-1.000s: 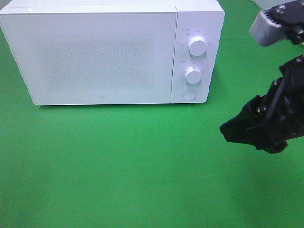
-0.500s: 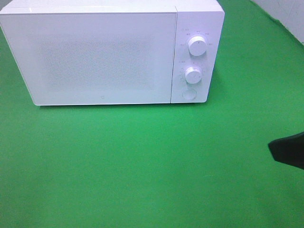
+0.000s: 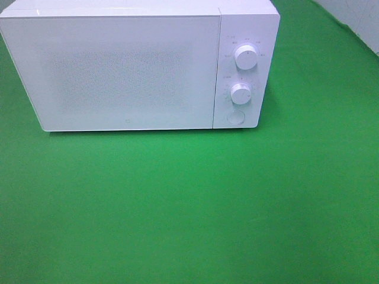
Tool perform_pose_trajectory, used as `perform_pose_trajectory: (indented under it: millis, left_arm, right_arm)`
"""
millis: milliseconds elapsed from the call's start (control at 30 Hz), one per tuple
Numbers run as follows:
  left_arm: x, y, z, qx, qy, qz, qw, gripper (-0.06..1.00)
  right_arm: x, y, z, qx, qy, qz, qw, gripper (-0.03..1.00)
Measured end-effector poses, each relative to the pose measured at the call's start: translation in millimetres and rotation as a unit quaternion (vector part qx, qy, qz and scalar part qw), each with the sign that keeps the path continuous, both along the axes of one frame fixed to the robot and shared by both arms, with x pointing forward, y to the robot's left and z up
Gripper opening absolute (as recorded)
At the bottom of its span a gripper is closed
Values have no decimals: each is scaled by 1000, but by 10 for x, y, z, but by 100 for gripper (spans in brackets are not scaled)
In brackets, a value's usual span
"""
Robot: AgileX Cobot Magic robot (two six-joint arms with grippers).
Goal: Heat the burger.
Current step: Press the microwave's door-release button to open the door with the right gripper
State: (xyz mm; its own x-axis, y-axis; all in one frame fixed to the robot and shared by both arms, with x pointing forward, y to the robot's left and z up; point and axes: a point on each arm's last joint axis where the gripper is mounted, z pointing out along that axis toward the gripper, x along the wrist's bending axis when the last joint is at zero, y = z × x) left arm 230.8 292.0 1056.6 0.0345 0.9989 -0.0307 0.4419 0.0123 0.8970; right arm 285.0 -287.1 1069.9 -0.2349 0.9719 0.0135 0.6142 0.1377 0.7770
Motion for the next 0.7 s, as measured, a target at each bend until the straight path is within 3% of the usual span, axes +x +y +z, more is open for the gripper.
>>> perform_pose_trajectory:
  millis: [33,100,367,700]
  left_arm:
    - [0,0,0,0,0,0,1000,97]
    - [0,0,0,0,0,0,1000,97]
    - [0,0,0,0,0,0,1000,97]
    - [0,0,0,0,0,0,1000,97]
  right_arm:
    - [0,0,0,0,0,0,1000,75]
    - [-186,-62,41,12,-54,-19,998,75]
    - [-450,-172,27,-1,-133,-61,989,76]
    - [-498,-207,-190,-10,-108,-80,991,76]
